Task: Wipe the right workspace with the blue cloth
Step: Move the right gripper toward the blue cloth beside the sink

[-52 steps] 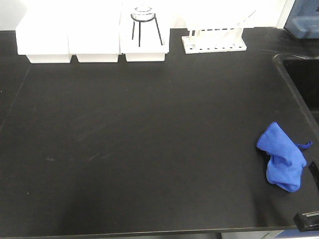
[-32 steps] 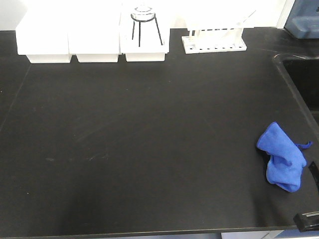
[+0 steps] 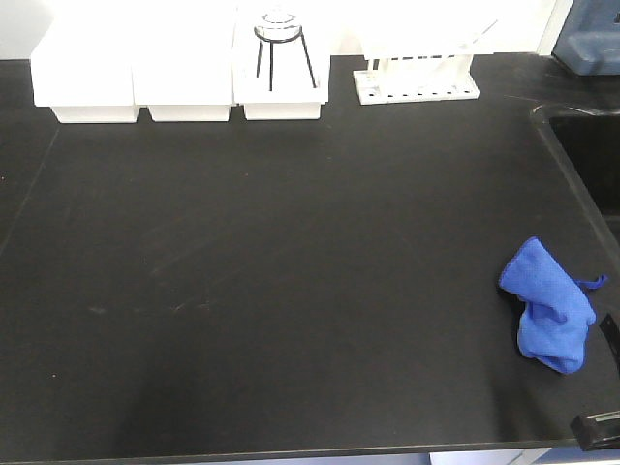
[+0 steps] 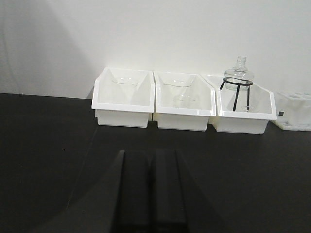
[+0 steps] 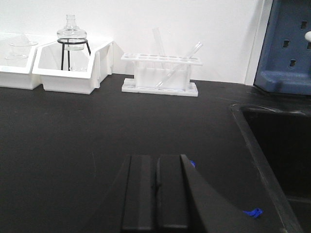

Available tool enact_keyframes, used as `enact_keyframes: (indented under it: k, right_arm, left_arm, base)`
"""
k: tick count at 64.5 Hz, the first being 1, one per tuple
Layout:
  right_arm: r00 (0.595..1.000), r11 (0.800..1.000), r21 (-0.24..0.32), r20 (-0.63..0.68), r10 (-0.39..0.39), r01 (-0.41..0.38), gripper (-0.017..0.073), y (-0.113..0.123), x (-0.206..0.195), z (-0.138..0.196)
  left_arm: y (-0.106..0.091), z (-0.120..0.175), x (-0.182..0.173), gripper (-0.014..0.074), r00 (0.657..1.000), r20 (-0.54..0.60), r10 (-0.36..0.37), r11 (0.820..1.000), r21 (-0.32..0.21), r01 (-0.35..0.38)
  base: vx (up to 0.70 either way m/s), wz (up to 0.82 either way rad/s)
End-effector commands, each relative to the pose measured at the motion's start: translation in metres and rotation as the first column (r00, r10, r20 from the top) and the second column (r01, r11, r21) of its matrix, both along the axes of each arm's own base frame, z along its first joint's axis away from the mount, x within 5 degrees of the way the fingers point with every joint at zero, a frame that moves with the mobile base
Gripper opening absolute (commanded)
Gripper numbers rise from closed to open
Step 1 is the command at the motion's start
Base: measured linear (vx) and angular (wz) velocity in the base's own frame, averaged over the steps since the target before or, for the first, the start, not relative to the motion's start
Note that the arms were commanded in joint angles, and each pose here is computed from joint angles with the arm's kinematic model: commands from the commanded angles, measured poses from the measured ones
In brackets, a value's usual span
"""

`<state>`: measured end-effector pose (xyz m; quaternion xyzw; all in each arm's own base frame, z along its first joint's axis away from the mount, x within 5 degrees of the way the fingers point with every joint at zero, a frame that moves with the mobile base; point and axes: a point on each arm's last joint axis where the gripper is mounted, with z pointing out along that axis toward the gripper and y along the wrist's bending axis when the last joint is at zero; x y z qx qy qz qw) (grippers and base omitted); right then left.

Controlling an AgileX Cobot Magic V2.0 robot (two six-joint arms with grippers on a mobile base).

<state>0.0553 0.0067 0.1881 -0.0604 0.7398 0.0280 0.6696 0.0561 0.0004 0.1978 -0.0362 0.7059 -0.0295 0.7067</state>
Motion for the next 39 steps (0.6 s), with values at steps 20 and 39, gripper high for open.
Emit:
enact_keyframes:
  k: [20,39]
  right_arm:
    - [0.997,1.0,0.002,0.082,-0.003,0.003,-0.0008,0.0,0.001,0.004]
    - [0.936,0.999,0.04,0.351,-0.004,-0.01,-0.0008,0.0,-0.002,0.029]
  left_arm:
    - [0.0,-0.001,0.0,-0.0006,0.998,0.062,0.004,1.0,-0.008,-0.004]
    - [0.001,0.01,-0.001,-0.0006,0.983,0.182,0.012,1.0,-0.012,-0.01]
  base:
    - [0.0,0.0]
    - [0.0,0.0]
